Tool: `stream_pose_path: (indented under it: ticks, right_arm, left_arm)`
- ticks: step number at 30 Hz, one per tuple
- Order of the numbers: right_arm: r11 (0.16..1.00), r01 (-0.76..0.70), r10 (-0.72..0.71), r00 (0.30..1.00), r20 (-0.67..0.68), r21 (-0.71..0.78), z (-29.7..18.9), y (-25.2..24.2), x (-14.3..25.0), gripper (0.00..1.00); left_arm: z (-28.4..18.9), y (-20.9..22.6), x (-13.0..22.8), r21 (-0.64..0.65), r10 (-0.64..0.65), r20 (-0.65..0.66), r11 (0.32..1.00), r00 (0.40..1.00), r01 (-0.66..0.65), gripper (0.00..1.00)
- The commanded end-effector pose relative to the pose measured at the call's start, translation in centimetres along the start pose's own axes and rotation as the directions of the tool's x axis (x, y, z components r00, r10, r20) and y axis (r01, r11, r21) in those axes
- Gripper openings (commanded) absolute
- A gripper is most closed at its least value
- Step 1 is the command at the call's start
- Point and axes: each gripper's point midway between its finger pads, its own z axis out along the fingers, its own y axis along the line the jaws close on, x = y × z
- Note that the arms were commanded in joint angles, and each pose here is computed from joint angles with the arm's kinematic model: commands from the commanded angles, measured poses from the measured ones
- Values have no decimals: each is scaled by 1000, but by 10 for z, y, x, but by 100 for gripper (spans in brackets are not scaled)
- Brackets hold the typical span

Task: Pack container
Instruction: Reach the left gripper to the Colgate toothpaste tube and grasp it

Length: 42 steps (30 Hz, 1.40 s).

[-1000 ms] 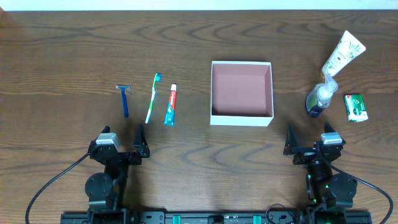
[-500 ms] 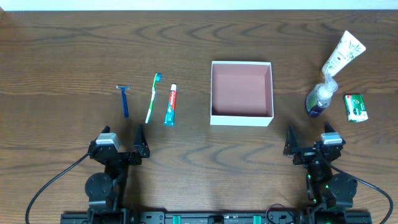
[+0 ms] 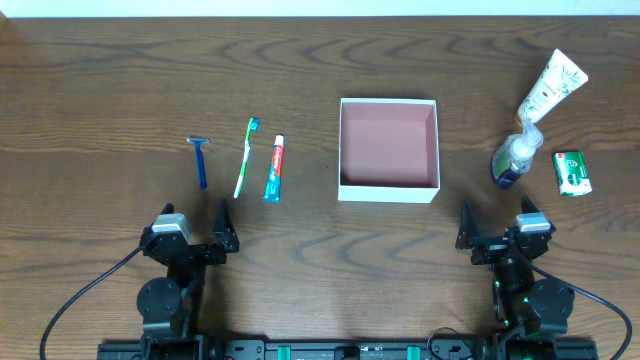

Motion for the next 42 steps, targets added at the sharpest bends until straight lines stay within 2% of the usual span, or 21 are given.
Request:
stream_pose_path:
  ticks: [1,3,9,12,17,21,23,27,28,30,32,34,38,42]
  right_arm:
    - [1000,19,-19,1000,0,-5,0,2,1,99]
    - [1000,19,-19,1000,0,-5,0,2,1,99]
    - [1000,19,-19,1000,0,-5,0,2,1,99]
    - [1000,19,-19,1000,0,-5,0,2,1,99]
    - [1000,19,-19,1000,0,-5,0,2,1,99]
    - [1000,19,-19,1000,0,-5,0,2,1,99]
    - [1000,19,-19,1000,0,-5,0,2,1,99]
    - [1000,19,-19,1000,0,-5,0,2,1,99]
    - [1000,19,-19,1000,0,-5,0,2,1,99]
    - [1000,19,-19,1000,0,-5,0,2,1,99]
    - [1000,19,-19,1000,0,-5,0,2,1,99]
    - [1000,19,-19,1000,0,-5,0,2,1,99]
    - [1000,19,-19,1000,0,-5,0,2,1,99]
    - [1000,19,-19,1000,0,-5,0,2,1,99]
  left_arm:
    - [0,-21,7,131,-31,-19,991,999,34,98]
    - [-3,-37,-2,218,-24,8,976,1000,22,98]
    - [-12,-51,-37,266,-14,64,964,998,-3,98]
    - [-17,-63,-65,293,46,68,954,997,-64,98]
    - [-7,-84,-94,359,111,-97,931,989,-69,98]
    - [13,-96,-112,394,165,-289,918,943,-40,98]
    - [22,-101,-120,404,148,-363,915,920,12,98]
    - [33,-133,-138,550,132,-403,826,905,125,98]
    - [37,-134,-138,546,131,-422,826,897,137,98]
    - [48,-125,-130,468,130,-490,873,862,135,98]
    - [56,-111,-116,353,151,-566,933,811,73,98]
    - [61,-102,-102,264,207,-628,963,750,-44,98]
    - [69,-111,-80,212,273,-701,962,659,-174,98]
    - [87,-106,-54,104,180,-767,982,616,-158,98]
